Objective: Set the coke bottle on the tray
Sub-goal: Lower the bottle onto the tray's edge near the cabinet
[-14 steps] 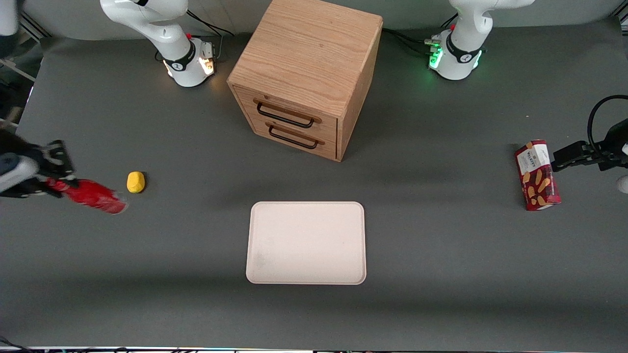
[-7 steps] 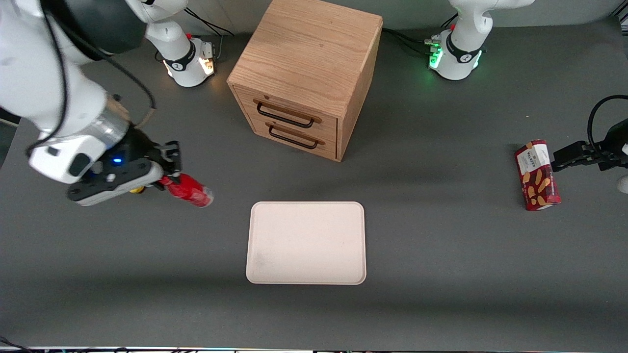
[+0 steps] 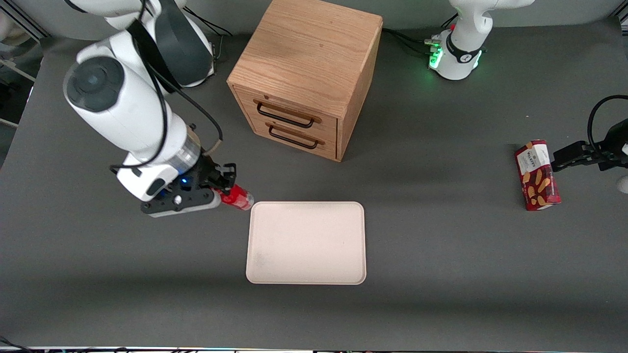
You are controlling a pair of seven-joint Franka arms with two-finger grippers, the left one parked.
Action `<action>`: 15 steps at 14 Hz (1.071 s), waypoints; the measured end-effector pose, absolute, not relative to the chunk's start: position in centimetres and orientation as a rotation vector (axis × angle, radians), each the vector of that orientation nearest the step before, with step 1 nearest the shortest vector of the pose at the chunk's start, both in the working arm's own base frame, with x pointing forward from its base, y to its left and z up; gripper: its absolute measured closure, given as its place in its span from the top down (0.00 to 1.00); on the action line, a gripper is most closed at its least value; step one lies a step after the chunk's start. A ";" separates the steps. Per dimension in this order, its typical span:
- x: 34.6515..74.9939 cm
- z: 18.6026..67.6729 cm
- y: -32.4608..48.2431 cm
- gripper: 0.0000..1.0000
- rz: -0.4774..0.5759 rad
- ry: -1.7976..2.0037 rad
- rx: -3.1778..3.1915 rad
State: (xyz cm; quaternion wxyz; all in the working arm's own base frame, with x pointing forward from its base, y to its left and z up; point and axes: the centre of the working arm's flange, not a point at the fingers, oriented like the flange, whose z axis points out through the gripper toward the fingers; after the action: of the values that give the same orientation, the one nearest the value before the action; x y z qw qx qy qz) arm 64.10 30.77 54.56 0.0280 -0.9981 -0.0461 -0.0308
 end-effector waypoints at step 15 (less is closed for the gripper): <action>69.3 34.9 32.7 0.31 -0.217 -0.085 -3.139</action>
State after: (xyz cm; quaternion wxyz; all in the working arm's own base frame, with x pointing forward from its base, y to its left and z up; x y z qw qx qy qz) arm 69.31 32.74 34.92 -0.0029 -0.9973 -0.0270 -0.0689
